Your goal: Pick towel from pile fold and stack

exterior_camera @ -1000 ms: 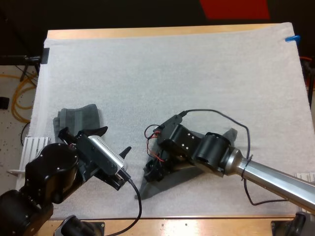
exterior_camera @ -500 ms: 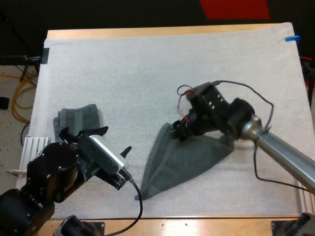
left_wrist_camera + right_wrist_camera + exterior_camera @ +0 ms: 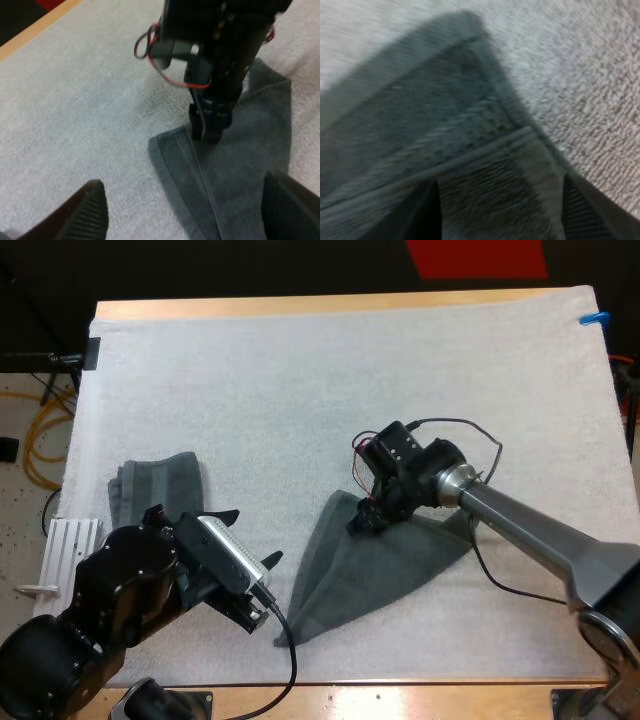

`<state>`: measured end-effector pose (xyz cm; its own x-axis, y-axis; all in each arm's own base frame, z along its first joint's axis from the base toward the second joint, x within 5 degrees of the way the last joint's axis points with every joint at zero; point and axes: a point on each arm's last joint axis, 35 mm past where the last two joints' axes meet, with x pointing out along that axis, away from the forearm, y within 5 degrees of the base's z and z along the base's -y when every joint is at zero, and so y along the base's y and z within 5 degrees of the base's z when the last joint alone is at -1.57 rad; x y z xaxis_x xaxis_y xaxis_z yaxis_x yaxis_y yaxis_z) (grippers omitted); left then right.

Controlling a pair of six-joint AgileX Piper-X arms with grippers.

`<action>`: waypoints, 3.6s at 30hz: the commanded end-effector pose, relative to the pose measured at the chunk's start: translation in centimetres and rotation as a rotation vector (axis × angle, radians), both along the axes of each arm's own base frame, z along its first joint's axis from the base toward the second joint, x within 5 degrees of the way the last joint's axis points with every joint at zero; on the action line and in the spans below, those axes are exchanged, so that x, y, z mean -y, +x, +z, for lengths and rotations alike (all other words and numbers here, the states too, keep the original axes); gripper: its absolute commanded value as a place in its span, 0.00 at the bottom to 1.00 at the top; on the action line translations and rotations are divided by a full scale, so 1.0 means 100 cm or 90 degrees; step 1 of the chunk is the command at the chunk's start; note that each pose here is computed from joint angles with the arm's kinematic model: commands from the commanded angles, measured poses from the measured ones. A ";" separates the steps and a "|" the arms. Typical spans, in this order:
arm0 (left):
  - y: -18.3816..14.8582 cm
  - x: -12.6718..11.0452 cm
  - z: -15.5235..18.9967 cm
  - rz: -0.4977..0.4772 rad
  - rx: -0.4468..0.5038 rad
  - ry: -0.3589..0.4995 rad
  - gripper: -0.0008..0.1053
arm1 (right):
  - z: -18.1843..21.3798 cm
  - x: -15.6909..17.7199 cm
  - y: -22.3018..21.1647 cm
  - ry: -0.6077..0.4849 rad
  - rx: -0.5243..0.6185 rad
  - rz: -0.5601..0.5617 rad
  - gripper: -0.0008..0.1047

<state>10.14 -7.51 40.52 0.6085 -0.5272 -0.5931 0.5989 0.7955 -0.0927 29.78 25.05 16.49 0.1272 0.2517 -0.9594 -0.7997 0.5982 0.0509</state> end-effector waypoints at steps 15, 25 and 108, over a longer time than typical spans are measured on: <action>-0.001 0.000 0.001 0.001 -0.004 -0.009 0.60 | -0.016 -0.002 0.003 -0.018 -0.009 0.008 0.08; -0.001 0.000 0.001 0.001 -0.004 -0.009 0.60 | -0.014 0.000 -0.001 -0.031 -0.025 0.012 0.01; 0.003 0.002 -0.001 0.001 -0.010 -0.004 0.60 | 0.100 -0.028 -0.056 -0.055 0.262 0.079 0.63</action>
